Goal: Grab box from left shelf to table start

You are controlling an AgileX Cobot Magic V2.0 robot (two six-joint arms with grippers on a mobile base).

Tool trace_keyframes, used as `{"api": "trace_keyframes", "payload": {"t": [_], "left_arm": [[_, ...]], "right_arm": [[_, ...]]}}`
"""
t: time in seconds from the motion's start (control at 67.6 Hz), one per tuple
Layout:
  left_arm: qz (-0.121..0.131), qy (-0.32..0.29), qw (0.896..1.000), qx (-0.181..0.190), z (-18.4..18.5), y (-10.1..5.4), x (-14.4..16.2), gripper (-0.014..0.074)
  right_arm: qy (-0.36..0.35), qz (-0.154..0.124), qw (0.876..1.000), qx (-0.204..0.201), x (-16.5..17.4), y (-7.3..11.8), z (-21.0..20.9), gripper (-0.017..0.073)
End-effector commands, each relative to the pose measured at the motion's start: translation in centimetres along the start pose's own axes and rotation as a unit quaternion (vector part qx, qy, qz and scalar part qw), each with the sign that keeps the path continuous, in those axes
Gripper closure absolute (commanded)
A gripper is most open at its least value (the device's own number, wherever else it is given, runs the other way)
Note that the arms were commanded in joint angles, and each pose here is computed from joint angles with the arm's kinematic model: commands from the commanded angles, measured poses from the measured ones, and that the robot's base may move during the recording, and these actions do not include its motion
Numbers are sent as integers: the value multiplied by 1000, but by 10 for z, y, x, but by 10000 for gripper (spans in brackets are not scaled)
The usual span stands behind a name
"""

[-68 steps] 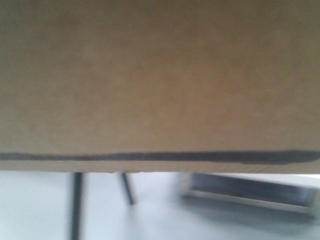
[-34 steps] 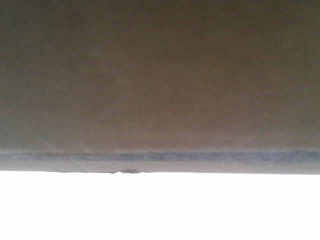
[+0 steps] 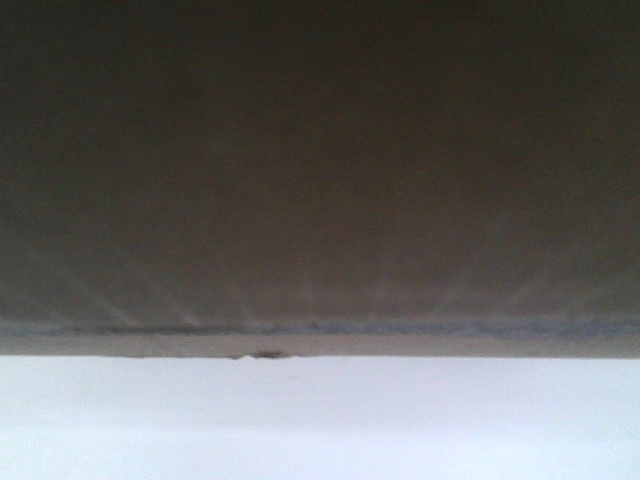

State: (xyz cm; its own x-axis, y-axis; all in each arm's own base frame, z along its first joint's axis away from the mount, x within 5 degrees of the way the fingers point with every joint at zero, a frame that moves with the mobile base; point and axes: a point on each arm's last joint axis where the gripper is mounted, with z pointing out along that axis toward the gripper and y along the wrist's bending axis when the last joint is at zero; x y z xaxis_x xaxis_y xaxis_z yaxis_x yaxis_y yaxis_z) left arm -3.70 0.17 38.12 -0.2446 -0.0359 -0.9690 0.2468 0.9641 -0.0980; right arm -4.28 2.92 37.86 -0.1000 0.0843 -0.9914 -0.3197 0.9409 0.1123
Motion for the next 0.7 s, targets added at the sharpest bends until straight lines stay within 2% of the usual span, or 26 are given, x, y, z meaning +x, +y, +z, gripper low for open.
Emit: {"api": "trace_keyframes", "payload": {"t": [0.0,0.355,0.681], "left_arm": [[-30,-85,995,44,3,-7,-20,687],[-38,7,999,32,44,-1,20,687],[-47,103,993,20,80,6,69,687]], "right_arm": [[-69,6,998,-6,-19,1,0,503],[-69,6,998,-6,-19,1,0,503],[-69,6,998,-6,-19,1,0,503]]}}
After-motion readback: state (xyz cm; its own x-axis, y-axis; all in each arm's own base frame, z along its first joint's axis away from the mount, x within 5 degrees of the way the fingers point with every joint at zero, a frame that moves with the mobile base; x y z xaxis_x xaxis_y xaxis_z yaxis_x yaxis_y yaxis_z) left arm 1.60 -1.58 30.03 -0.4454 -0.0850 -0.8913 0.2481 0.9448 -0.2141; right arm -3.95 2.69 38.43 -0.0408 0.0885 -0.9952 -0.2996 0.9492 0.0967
